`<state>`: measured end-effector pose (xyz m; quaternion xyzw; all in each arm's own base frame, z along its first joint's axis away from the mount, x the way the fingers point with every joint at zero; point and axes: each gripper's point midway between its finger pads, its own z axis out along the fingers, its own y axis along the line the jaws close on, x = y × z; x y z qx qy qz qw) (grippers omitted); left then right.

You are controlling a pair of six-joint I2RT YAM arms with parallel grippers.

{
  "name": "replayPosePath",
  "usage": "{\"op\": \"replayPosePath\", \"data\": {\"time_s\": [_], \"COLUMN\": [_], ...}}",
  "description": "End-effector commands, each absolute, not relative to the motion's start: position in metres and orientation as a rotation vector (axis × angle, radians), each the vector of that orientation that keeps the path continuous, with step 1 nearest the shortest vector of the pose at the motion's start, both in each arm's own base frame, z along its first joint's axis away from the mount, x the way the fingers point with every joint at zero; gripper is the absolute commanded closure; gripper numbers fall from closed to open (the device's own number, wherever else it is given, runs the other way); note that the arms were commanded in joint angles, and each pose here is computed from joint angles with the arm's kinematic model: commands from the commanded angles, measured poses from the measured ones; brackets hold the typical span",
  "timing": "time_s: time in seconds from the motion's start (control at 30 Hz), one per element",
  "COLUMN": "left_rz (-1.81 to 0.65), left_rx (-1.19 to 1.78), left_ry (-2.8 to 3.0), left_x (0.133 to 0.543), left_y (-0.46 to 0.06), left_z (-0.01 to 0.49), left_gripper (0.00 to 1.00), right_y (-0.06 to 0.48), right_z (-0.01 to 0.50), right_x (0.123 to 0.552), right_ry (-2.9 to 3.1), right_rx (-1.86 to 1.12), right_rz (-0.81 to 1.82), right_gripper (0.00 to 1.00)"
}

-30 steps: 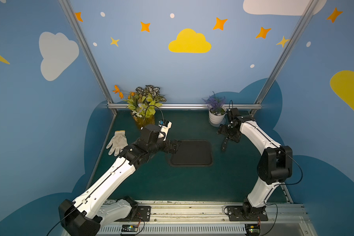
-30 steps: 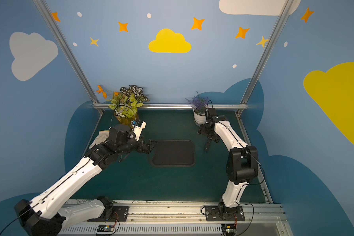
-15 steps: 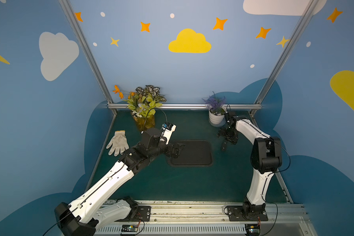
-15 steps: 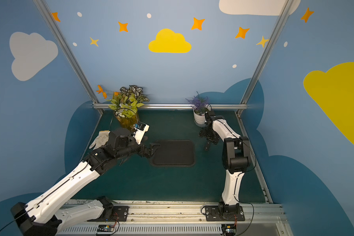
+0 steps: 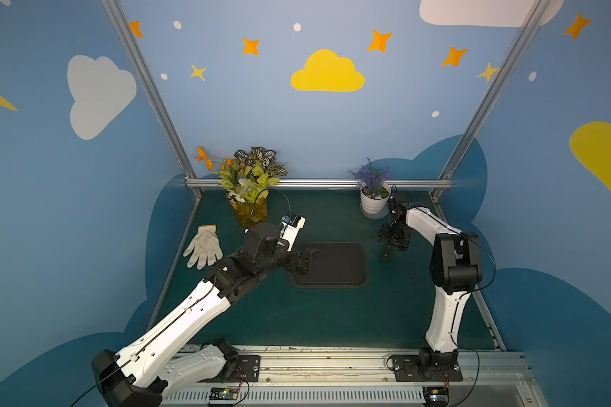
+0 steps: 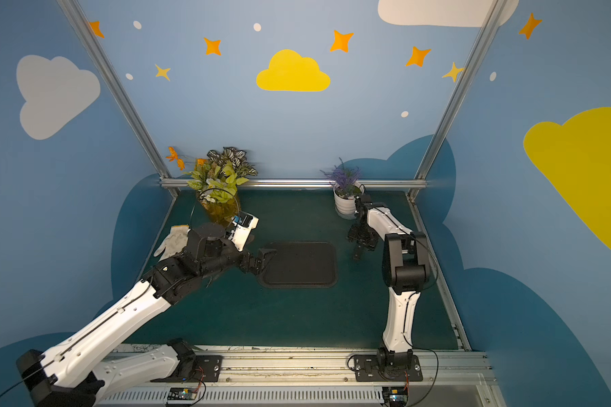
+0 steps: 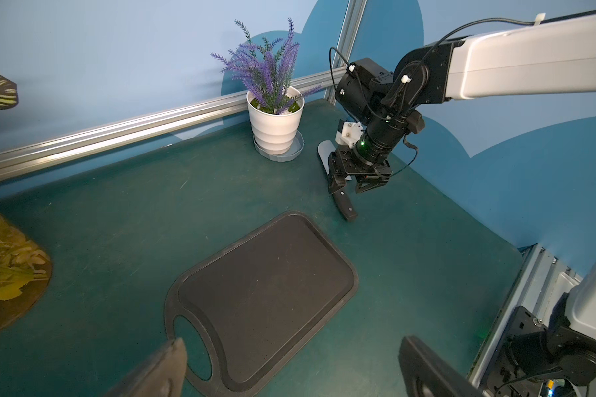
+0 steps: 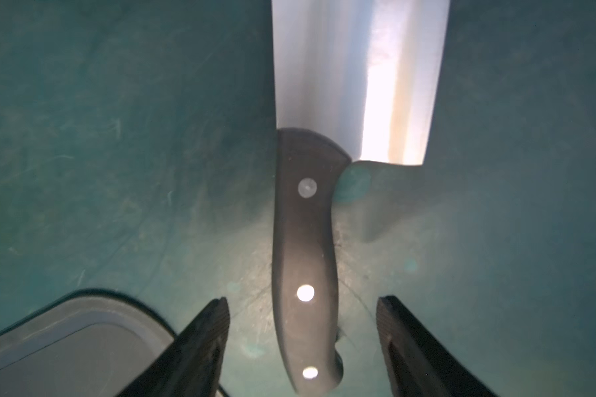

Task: Align the knife with the edge of the cutting board
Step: Adjust the knife at the center of the board.

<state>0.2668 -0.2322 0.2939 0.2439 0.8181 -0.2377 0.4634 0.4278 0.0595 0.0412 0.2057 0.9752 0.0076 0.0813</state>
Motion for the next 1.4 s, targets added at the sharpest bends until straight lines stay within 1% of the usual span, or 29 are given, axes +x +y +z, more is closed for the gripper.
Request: {"op": "replayPosePath", "data": {"time_s": [0.0, 0.6, 0.63, 0.73, 0.9, 1.1, 1.17, 1.27, 1.3, 1.37], "left_rz": [-0.556, -0.503, -0.499, -0.497, -0.488, -0.479, -0.480, -0.475, -0.473, -0.467], "left_rx": [0.614, 0.600, 0.599, 0.601, 0.603, 0.602, 0.603, 0.603, 0.605, 0.603], "left_ry": [1.997, 1.989, 1.992, 1.989, 1.988, 1.986, 1.985, 1.987, 1.986, 1.985], "left_x": [0.266, 0.270, 0.271, 0.271, 0.271, 0.272, 0.272, 0.272, 0.272, 0.273], "left_y": [-0.231, -0.224, -0.224, -0.224, -0.223, -0.222, -0.222, -0.222, -0.222, -0.221], "left_z": [0.293, 0.294, 0.293, 0.294, 0.293, 0.293, 0.293, 0.292, 0.292, 0.292], "left_gripper": [0.00, 0.00, 0.00, 0.00, 0.00, 0.00, 0.00, 0.00, 0.00, 0.00], "right_y": [0.056, 0.044, 0.044, 0.046, 0.049, 0.049, 0.047, 0.047, 0.047, 0.046], "right_z": [0.029, 0.000, -0.001, -0.002, -0.001, -0.002, -0.003, -0.003, -0.003, -0.001], "right_x": [0.430, 0.430, 0.430, 0.432, 0.431, 0.429, 0.429, 0.428, 0.428, 0.426], "right_ry": [2.929, 2.972, 2.971, 2.966, 2.964, 2.969, 2.967, 2.968, 2.969, 2.966], "right_rx": [0.622, 0.643, 0.642, 0.646, 0.629, 0.614, 0.617, 0.616, 0.616, 0.616], "right_rz": [0.024, -0.064, -0.065, -0.051, -0.064, -0.065, -0.066, -0.046, -0.043, -0.037], "right_gripper": [0.31, 0.43, 0.45, 0.46, 0.51, 0.65, 0.72, 0.77, 0.80, 0.89]}}
